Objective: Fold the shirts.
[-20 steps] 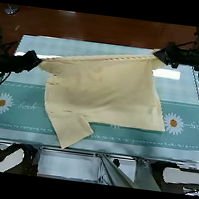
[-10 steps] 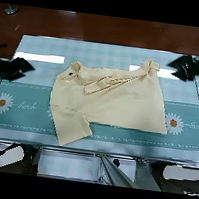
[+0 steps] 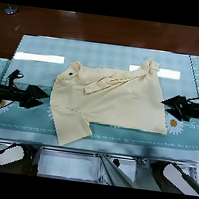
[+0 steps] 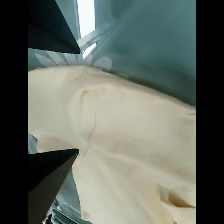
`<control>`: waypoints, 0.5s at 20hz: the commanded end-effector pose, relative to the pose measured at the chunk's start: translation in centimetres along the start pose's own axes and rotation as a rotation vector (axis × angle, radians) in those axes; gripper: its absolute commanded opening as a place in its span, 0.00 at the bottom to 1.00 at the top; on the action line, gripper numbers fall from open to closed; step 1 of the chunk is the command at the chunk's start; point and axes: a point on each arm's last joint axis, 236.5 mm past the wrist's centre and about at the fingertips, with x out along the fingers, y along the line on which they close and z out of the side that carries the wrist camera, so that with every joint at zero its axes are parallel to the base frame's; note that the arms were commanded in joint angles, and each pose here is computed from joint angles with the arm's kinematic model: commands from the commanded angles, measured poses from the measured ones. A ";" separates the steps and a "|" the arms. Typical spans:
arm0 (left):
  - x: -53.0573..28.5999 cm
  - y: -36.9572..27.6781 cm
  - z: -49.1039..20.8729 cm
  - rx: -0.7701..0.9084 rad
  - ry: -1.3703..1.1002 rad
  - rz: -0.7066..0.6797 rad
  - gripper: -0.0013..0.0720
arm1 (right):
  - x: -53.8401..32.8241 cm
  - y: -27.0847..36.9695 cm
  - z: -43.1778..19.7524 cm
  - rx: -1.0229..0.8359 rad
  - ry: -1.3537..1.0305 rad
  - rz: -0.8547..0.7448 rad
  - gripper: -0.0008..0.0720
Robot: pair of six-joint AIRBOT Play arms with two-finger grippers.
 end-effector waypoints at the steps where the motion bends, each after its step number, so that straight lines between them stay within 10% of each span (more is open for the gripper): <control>1: 3.0 -0.5 -1.0 0.023 0.035 -0.016 0.97 | -0.1 0.8 -2.0 -0.010 -0.036 0.032 0.86; 5: 5.4 -1.0 -2.5 0.075 0.118 0.009 0.87 | -1.7 1.5 -1.0 -0.017 -0.072 0.018 0.86; 6: 5.4 -1.0 -2.6 0.090 0.123 0.007 0.28 | -2.9 0.3 -0.5 -0.028 -0.080 -0.037 0.86; 7: 5.2 -1.0 -2.6 0.107 0.122 0.002 0.05 | -4.0 -1.6 -0.3 -0.005 -0.085 -0.109 0.86; 10: 4.9 -1.6 -2.5 0.126 0.130 -0.012 0.05 | -5.7 -9.0 -3.6 0.151 -0.001 -0.360 0.86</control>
